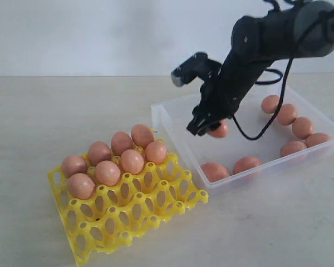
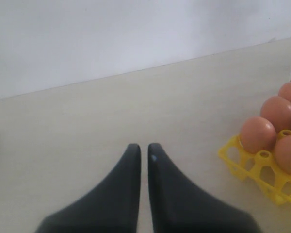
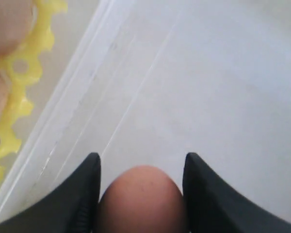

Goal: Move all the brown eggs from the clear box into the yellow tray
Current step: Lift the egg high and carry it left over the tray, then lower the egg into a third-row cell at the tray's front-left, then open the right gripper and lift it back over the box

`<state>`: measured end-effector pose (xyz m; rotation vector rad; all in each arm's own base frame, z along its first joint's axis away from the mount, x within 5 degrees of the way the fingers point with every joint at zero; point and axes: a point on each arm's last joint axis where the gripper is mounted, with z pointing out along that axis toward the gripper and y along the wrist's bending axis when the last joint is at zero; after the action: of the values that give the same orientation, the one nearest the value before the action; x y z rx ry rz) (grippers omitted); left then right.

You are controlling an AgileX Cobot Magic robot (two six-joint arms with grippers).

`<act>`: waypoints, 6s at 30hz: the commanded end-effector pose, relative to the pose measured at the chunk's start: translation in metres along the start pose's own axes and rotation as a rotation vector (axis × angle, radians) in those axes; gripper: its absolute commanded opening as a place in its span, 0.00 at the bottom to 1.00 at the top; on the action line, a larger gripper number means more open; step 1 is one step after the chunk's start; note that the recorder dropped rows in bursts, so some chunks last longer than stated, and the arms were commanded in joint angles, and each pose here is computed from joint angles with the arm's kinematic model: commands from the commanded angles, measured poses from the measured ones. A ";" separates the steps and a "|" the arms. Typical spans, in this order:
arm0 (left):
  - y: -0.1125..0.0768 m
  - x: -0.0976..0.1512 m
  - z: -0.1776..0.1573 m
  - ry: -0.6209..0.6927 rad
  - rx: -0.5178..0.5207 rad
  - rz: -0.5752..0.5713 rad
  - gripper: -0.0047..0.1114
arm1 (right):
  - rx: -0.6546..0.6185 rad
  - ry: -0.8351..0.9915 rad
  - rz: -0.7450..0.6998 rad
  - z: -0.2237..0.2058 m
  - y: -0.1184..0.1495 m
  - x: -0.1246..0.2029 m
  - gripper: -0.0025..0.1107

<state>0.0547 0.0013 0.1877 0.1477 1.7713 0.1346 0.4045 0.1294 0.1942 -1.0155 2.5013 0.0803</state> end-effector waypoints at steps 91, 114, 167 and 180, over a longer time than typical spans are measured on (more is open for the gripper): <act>-0.001 0.001 0.000 -0.002 0.008 -0.003 0.08 | -0.890 -1.075 0.206 -0.115 0.083 -0.006 0.02; -0.001 0.001 0.000 -0.002 0.008 -0.003 0.08 | -0.596 -0.546 -0.019 0.016 0.199 -0.003 0.02; -0.001 0.001 0.000 -0.002 0.008 -0.003 0.08 | -0.487 -0.702 -0.089 0.047 0.195 -0.005 0.45; -0.001 0.001 0.000 -0.002 0.008 -0.003 0.08 | -0.301 -0.772 0.000 -0.020 0.170 -0.026 0.40</act>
<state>0.0547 0.0013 0.1877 0.1477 1.7713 0.1346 0.2964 0.2775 0.1736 -0.9435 1.7828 0.8331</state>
